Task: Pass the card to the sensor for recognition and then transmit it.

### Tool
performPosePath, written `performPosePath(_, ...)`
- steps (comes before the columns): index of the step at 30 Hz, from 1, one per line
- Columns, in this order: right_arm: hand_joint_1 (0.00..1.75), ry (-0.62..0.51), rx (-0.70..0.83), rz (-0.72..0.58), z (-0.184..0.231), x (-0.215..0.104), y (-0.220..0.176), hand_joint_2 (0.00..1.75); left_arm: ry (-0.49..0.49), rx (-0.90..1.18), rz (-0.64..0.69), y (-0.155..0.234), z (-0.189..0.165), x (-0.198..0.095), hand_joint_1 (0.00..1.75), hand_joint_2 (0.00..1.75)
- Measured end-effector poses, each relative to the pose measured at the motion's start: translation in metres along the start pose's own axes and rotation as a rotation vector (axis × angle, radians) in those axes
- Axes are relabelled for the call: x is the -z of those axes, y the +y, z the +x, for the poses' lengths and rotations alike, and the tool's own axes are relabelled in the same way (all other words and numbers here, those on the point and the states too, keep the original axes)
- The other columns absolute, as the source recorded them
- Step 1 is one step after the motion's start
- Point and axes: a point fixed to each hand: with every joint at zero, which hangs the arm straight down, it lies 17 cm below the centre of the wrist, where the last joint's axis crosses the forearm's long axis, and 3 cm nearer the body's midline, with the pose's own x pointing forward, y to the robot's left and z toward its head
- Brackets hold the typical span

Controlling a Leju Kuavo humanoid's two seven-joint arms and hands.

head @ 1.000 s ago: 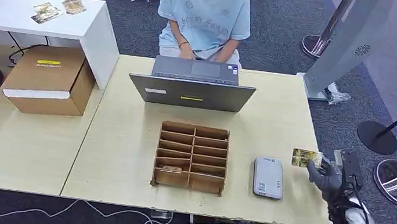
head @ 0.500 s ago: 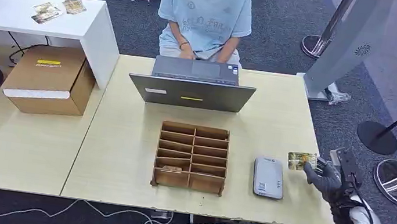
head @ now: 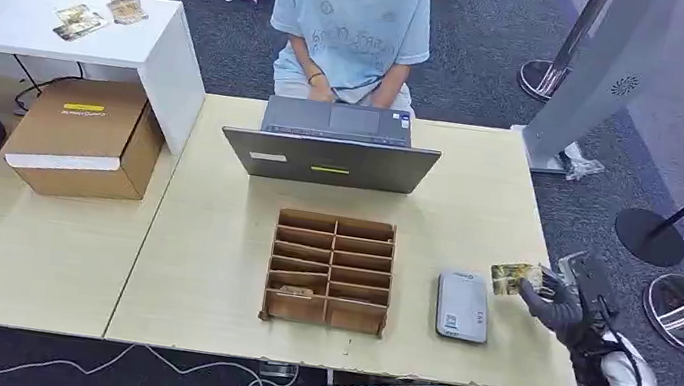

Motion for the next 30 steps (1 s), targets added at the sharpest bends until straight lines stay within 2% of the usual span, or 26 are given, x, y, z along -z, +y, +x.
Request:
performPosePath(7, 1.75, 0.013, -0.120, -0.008, 0.002, 0.003, 0.007, 1.75, 0.012, -0.030, -0.004, -0.001, -0.002, 0.000, 0.00, 0.00)
performPosePath(30, 1.75, 0.014, -0.205, 0.017, 0.004, 0.004, 0.019, 1.75, 0.019, -0.074, -0.013, -0.002, -0.003, 0.000, 0.00, 0.00)
